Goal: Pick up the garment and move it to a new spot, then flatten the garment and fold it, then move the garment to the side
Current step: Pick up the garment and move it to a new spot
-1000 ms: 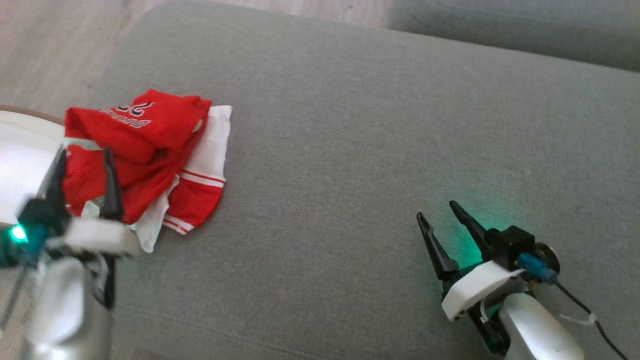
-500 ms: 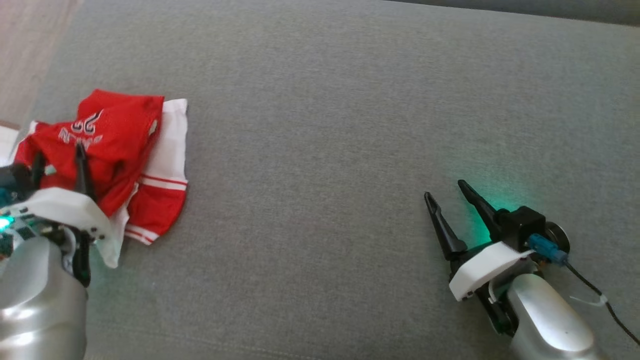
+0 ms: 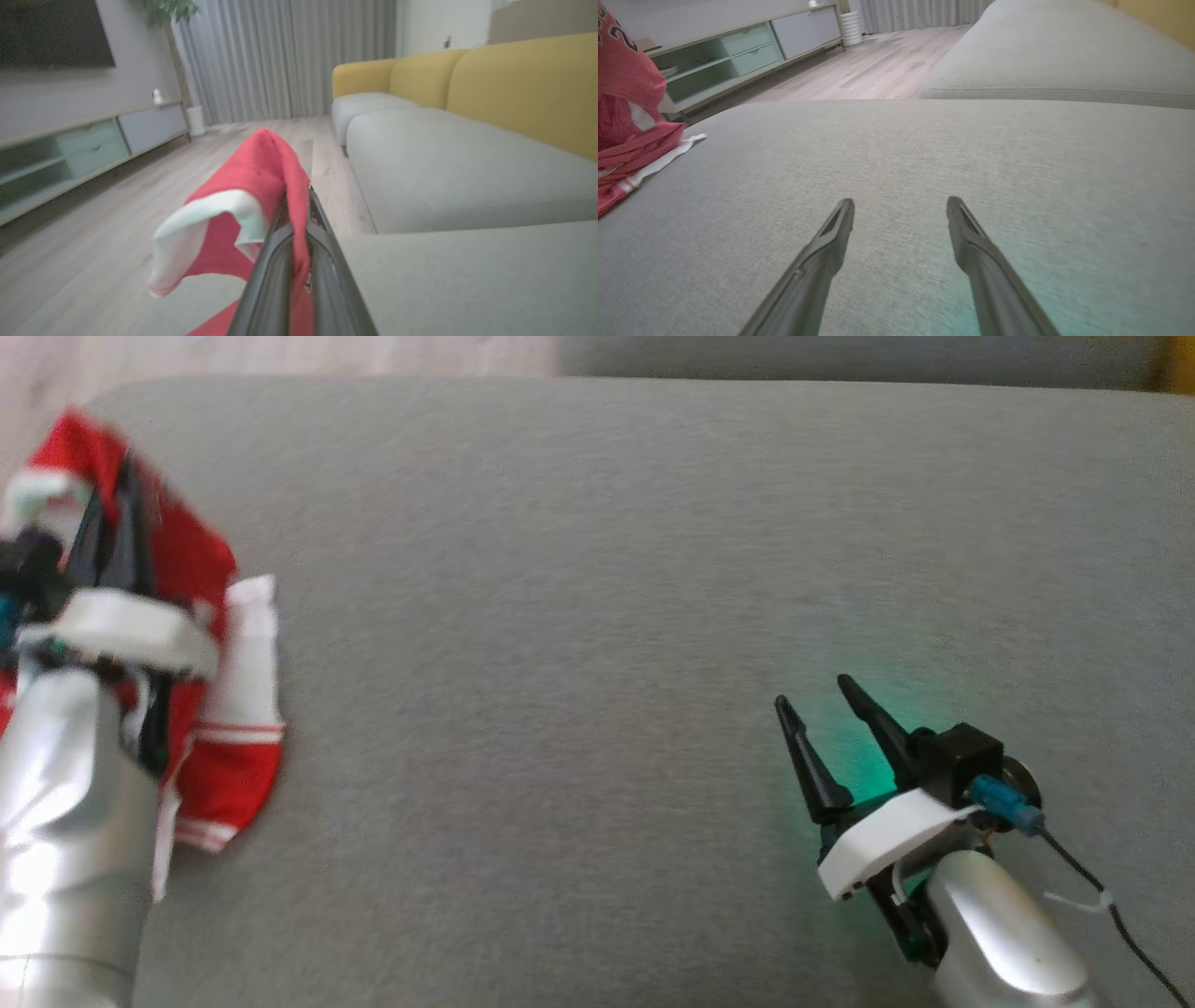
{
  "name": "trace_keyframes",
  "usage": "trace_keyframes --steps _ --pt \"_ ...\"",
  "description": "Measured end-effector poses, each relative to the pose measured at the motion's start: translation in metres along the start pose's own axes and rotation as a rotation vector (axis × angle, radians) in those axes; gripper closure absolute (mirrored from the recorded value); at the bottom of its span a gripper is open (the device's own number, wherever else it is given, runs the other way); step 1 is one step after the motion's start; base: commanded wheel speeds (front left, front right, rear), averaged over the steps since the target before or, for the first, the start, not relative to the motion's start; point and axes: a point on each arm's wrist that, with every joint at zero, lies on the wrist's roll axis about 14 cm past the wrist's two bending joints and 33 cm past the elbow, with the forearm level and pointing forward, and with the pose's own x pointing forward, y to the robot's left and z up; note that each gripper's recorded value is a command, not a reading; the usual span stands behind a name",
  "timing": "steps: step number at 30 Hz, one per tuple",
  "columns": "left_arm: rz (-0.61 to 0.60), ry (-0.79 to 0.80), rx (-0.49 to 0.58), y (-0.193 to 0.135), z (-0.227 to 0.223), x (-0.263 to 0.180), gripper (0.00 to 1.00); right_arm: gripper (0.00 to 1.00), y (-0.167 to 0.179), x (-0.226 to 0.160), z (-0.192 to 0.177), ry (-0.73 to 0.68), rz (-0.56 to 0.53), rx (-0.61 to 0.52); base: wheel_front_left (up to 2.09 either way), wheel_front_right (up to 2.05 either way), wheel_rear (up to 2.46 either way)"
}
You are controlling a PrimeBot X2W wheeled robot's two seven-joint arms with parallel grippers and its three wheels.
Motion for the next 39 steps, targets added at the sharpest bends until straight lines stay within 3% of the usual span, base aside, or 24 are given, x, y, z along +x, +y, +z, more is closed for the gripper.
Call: trace_keyframes --steps 6,12,14,17,18,19,20,21,24,31,39 --pt "-0.293 -0.203 -0.005 -0.117 0.066 0.026 1.0 0.0 -0.024 -0.032 0.009 -0.033 -0.106 0.004 0.0 0.0 0.0" --pt "-0.628 -0.349 -0.208 -0.263 0.126 0.004 1.0 0.0 -0.057 -0.072 0.013 -0.063 -0.246 0.014 0.0 0.0 0.0" --pt "-0.704 -0.353 -0.261 -0.295 0.133 -0.005 1.0 0.0 -0.065 -0.088 0.009 -0.063 -0.292 0.026 0.0 0.0 0.0" --pt "-0.751 -0.329 -0.322 -0.319 0.13 -0.01 1.0 0.0 -0.072 -0.105 0.003 -0.058 -0.344 0.045 0.0 0.0 0.0" --pt "-0.75 -0.31 -0.337 -0.321 0.125 -0.009 1.0 0.0 -0.074 -0.109 0.002 -0.058 -0.356 0.048 0.0 0.0 0.0" --pt "-0.742 -0.283 -0.338 -0.323 0.116 -0.007 0.71 0.0 -0.076 -0.112 0.002 -0.06 -0.365 0.05 0.0 0.0 0.0" --pt "-0.727 -0.249 -0.335 -0.322 0.102 -0.006 0.09 0.0 -0.077 -0.113 0.002 -0.062 -0.373 0.052 0.0 0.0 0.0" --pt "-0.702 -0.208 -0.331 -0.318 0.086 -0.004 0.0 0.0 -0.079 -0.113 0.002 -0.063 -0.378 0.055 0.0 0.0 0.0" --pt "-0.616 -0.119 -0.319 -0.297 0.048 -0.002 0.0 0.0 -0.079 -0.111 0.004 -0.07 -0.378 0.058 0.0 0.0 0.0" --pt "-0.275 0.105 -0.273 -0.191 -0.064 -0.041 0.0 0.0 -0.079 -0.098 0.018 -0.108 -0.362 0.056 0.0 0.0 0.0" --pt "-0.141 0.194 -0.226 -0.14 -0.106 -0.109 0.0 0.0 -0.076 -0.086 0.021 -0.113 -0.341 0.049 0.0 0.0 0.0"
